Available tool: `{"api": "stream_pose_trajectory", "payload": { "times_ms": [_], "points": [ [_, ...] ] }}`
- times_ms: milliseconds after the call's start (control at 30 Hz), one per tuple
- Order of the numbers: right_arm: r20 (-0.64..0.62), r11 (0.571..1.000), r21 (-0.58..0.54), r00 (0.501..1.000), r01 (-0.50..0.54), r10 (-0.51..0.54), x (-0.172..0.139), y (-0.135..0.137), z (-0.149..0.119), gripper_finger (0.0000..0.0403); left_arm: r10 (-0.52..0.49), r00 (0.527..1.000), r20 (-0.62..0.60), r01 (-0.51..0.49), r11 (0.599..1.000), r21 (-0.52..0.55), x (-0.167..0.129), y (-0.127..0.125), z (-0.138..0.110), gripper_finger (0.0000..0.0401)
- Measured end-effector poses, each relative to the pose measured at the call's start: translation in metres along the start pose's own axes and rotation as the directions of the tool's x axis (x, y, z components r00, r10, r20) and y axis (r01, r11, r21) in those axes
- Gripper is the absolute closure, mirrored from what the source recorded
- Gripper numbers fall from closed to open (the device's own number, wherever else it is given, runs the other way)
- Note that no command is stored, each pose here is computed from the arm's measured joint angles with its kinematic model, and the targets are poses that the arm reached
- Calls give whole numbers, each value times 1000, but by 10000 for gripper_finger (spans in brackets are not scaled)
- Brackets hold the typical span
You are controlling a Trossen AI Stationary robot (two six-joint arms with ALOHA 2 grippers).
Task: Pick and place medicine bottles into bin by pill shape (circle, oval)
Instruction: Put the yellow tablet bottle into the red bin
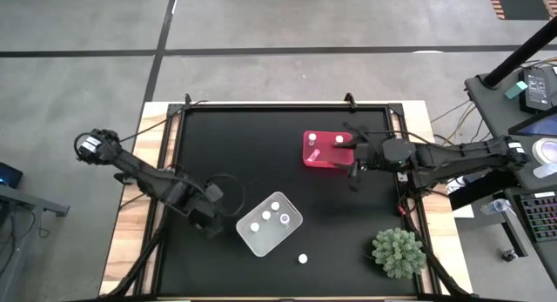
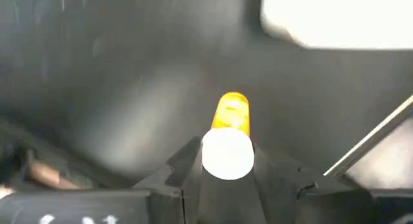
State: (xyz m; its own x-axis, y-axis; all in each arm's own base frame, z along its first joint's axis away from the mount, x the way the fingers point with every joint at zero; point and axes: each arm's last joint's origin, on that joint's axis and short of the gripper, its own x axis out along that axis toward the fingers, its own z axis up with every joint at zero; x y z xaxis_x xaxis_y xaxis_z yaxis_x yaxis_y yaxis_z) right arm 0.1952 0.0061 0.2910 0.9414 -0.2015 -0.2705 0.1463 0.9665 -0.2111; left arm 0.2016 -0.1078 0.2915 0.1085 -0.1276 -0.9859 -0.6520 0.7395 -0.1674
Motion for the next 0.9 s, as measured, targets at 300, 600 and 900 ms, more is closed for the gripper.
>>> {"api": "stream_pose_trajectory", "payload": {
  "times_ms": [300,600,900],
  "points": [
    [-73,994,-21,992,-108,107,48,15,7,179,-127,926,355,56,977,204,-39,-19,42,301],
    [-132,969,-11,961,-246,243,89,30,12,179,-188,860,475,-50,894,445,-23,-38,89,301],
    [-177,948,22,932,-317,316,120,42,7,179,-219,809,545,-161,810,564,-8,-52,114,301]
  ]
}}
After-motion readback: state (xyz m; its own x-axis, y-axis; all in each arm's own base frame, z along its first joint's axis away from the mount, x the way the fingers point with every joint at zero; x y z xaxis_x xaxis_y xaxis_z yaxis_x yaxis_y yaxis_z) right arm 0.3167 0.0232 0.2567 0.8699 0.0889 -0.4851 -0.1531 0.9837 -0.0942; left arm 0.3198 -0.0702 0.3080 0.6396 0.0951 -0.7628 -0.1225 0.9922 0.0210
